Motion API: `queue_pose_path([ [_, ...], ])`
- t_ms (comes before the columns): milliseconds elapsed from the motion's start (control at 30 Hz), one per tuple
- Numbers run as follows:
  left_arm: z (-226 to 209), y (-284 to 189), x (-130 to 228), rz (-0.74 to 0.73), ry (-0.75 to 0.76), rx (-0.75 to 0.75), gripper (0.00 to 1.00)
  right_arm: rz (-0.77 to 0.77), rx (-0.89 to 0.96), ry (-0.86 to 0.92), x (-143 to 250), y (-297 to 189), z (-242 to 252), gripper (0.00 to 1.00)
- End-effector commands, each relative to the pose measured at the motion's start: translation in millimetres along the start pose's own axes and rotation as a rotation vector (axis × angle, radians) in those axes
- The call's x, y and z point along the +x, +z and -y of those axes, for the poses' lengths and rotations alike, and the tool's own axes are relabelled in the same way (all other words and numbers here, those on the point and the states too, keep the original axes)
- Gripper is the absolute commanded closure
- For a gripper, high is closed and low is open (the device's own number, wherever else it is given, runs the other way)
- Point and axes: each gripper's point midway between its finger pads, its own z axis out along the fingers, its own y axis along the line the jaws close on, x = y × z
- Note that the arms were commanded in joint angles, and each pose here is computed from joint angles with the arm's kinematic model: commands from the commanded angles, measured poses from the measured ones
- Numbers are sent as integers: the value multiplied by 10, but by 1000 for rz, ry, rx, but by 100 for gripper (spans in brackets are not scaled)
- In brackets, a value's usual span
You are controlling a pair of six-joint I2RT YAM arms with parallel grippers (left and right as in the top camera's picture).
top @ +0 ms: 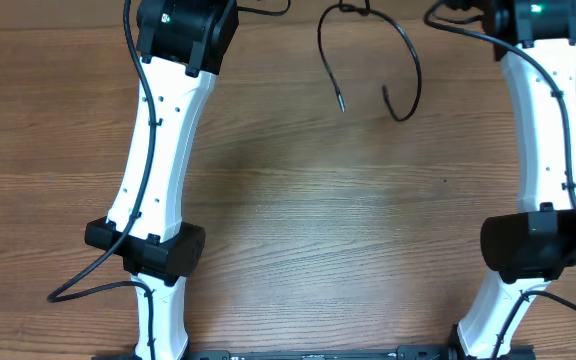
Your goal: Untangle cables
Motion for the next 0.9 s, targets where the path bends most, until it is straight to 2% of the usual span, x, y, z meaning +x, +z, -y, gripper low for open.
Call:
queue_pose_path([
  [0,210,-77,-11,12,-16,24,96,8,-47,77,61,-34,-290,0],
  [533,35,-253,-236,90,66,-41,96,-2,-101,134,-9,-171,-377,0],
  [867,-79,-333,-331,130,58,-86,96,-34,-124,137,72,-186,-467,0],
])
